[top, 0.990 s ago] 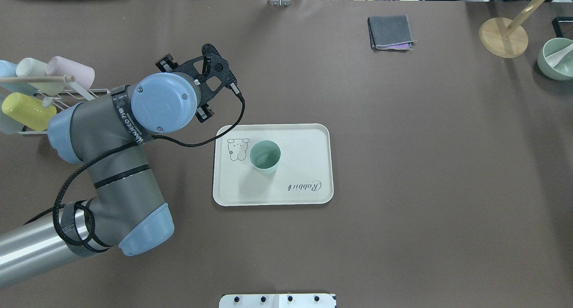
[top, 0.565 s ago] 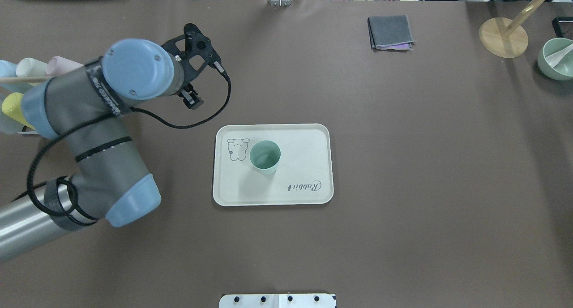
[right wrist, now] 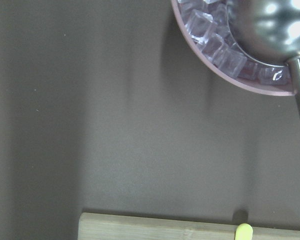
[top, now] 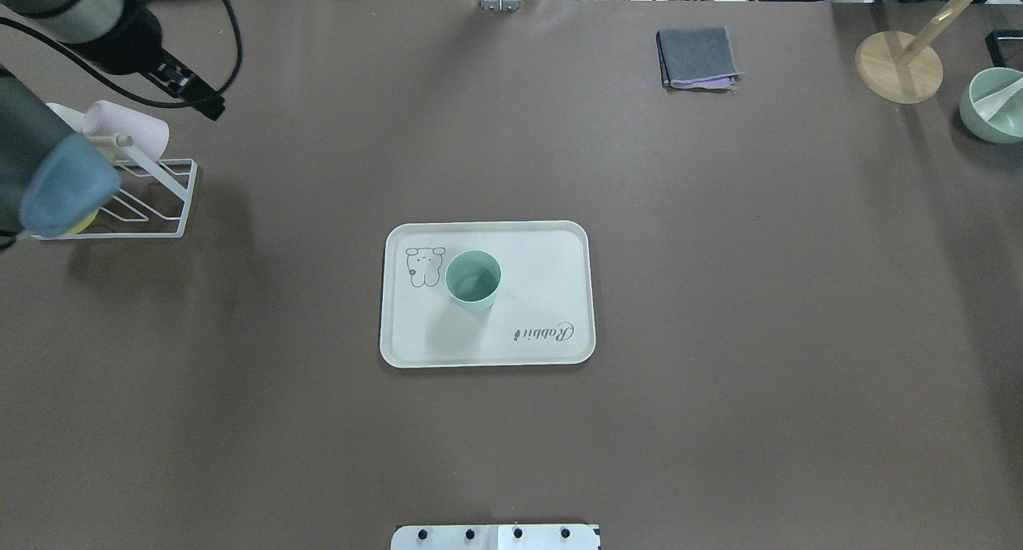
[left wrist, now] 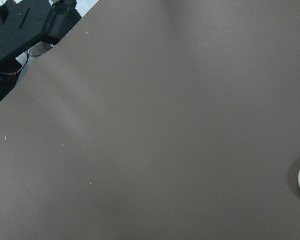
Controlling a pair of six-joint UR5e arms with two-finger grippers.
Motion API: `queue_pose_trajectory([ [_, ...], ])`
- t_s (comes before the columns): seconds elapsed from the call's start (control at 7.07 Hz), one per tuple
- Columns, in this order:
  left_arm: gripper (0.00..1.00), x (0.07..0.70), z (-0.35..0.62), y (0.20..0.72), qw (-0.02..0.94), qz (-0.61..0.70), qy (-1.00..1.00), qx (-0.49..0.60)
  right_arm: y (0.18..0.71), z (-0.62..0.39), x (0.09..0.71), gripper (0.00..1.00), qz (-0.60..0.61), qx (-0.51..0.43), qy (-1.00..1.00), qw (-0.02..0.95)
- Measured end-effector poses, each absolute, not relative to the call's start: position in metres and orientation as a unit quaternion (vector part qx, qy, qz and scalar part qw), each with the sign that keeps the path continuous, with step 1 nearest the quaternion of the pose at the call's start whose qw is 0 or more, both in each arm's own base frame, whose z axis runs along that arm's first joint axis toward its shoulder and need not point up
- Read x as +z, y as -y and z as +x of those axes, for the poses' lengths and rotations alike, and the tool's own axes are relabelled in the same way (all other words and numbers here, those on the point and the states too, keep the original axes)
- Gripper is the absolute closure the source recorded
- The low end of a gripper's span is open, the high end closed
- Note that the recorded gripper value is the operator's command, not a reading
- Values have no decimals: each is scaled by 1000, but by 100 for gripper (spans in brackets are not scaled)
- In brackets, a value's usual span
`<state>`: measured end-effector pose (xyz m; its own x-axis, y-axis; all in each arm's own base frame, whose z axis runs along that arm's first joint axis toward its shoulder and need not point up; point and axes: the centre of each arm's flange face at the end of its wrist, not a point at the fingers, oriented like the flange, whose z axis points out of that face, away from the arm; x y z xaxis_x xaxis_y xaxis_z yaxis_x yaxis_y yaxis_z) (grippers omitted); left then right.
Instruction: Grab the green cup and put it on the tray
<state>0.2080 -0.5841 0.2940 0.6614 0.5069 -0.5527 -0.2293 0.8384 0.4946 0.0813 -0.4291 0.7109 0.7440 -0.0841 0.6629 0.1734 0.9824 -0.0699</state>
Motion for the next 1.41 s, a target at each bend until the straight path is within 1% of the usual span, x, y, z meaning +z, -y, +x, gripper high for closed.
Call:
queue_pose_trajectory([
  [0.28,1,354,92,593,885,130,-430,120,428,81,717,0,-69,-67,351,931],
  [0.57,1,426,28,581,887,96,-444,82,428,81,718,0,-70,-67,351,931],
  [0.99,1,535,-34,537,911,53,-408,33,428,81,720,0,-72,-66,351,931],
  [1.41,1,630,-68,469,915,20,-399,57,434,81,717,0,-68,-67,351,931],
])
